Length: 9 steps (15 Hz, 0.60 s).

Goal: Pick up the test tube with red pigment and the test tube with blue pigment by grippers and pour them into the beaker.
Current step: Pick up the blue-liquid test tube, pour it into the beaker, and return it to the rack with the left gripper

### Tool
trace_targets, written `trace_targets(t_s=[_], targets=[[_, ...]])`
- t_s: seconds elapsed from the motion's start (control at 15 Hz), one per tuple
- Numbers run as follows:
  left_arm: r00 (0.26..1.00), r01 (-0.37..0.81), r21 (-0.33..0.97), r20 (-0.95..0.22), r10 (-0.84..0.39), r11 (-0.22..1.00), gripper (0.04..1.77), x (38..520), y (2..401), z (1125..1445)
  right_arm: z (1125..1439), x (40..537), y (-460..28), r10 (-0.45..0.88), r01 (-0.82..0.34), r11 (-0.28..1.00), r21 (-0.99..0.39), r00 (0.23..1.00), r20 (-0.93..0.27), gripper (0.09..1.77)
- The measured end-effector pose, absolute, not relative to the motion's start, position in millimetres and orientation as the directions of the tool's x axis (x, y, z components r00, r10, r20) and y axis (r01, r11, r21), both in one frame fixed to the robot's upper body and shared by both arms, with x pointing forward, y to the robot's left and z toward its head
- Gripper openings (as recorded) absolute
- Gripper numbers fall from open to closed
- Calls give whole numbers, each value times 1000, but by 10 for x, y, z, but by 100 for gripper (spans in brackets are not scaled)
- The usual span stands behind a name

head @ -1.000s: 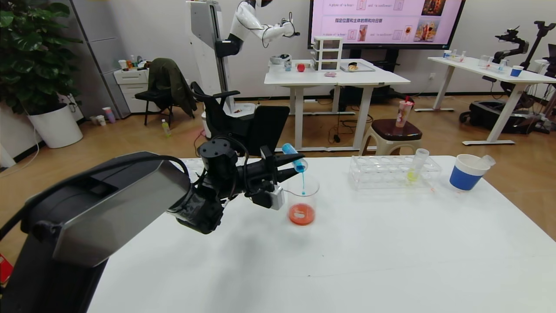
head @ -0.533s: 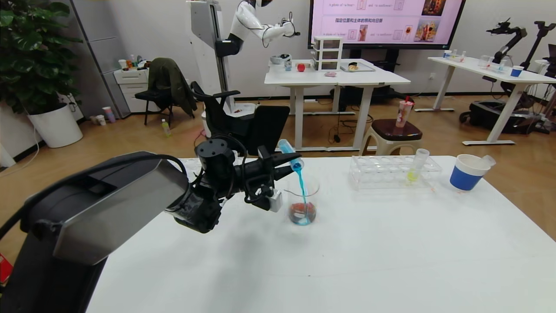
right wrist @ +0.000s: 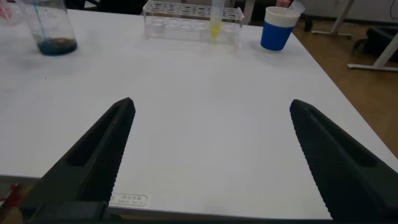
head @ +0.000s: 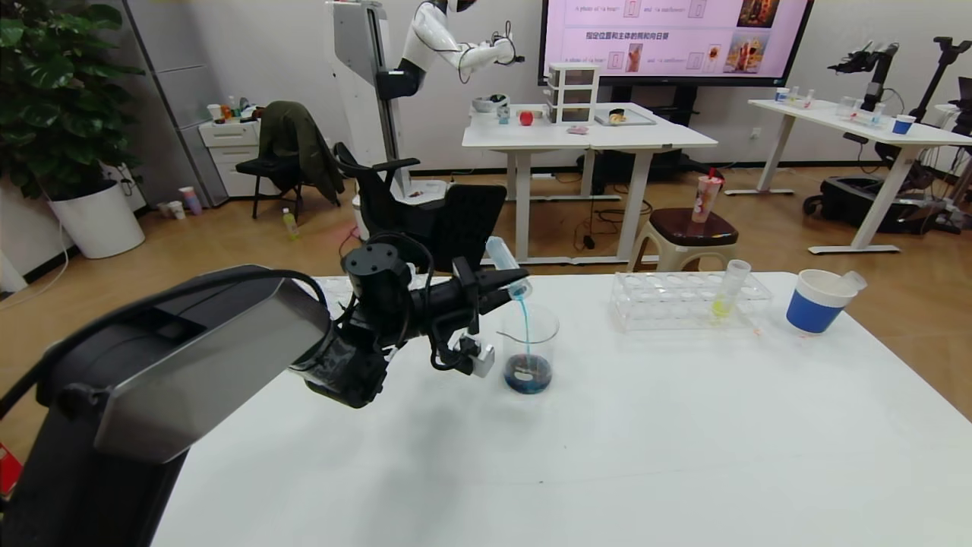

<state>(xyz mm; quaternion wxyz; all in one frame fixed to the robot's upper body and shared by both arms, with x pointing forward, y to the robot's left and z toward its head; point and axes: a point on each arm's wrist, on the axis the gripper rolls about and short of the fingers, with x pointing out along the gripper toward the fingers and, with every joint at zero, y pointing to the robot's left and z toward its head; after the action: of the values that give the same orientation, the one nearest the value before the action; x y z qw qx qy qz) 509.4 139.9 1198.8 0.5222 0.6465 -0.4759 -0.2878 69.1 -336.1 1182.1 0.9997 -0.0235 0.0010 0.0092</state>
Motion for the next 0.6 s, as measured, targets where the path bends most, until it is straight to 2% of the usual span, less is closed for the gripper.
trace_targets(t_s=[0.6], targets=[[384, -271, 963, 111, -917, 3, 51, 5074, 1405, 11938, 11821, 691, -3361, 19, -19, 999, -47, 1000, -2, 174]])
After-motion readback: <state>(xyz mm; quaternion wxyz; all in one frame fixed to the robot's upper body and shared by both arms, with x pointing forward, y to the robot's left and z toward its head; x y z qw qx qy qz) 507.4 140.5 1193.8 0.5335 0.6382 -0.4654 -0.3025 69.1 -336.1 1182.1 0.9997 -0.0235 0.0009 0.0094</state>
